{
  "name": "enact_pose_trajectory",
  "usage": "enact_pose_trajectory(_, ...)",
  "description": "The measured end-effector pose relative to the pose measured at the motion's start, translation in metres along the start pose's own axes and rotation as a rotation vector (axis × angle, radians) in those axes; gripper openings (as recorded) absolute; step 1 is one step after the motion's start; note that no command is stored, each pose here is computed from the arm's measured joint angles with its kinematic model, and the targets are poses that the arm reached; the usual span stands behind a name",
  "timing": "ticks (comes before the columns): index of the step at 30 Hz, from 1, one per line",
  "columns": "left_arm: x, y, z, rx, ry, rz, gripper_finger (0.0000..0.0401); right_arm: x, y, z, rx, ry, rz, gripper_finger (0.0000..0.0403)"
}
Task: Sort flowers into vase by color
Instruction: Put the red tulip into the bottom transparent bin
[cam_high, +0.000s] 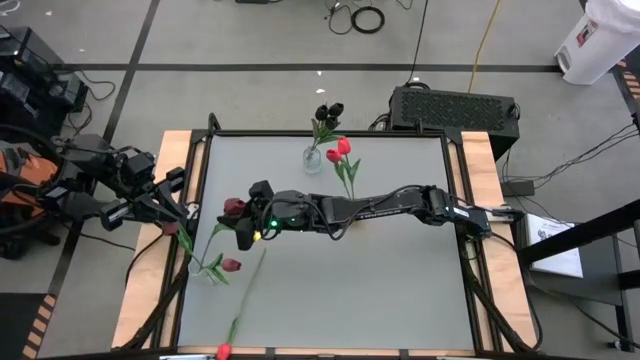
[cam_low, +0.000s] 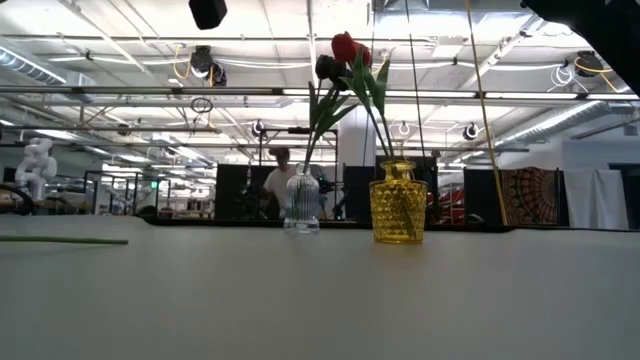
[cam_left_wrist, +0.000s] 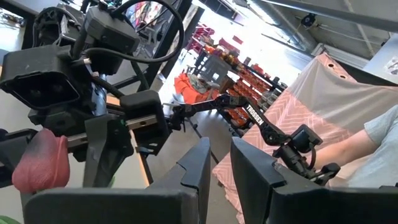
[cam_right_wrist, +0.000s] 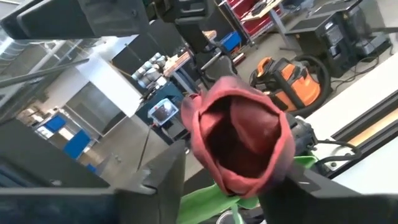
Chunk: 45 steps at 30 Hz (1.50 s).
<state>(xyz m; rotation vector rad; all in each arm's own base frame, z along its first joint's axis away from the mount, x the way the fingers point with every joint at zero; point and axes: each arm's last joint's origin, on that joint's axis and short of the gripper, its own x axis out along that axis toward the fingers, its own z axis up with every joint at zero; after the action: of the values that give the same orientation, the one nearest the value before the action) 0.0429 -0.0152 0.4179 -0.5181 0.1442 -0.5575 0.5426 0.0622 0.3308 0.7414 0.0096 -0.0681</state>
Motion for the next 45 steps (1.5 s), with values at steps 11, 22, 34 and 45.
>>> enact_pose_trajectory(11,0.0000,0.0000,0.0000,0.000,0.000,0.000,0.0069,0.0001,0.0004,-0.0008,0.009,0.020,0.020,0.0228)
enact_pose_trajectory(22,0.0000,0.0000,0.0000,0.000,0.000,0.000,0.0069,-0.0002,0.0028,-0.0031,0.046,0.076,0.078,0.0238)
enact_pose_trajectory(34,0.0000,0.0000,0.0000,0.001,0.000,0.000,0.0069,-0.0004,0.0061,-0.0007,0.080,0.068,0.128,0.0238)
enact_pose_trajectory(45,0.0000,0.0000,0.0000,0.018,0.000,0.000,0.0069,-0.0003,0.0024,-0.0047,0.085,0.107,0.086,0.0238)
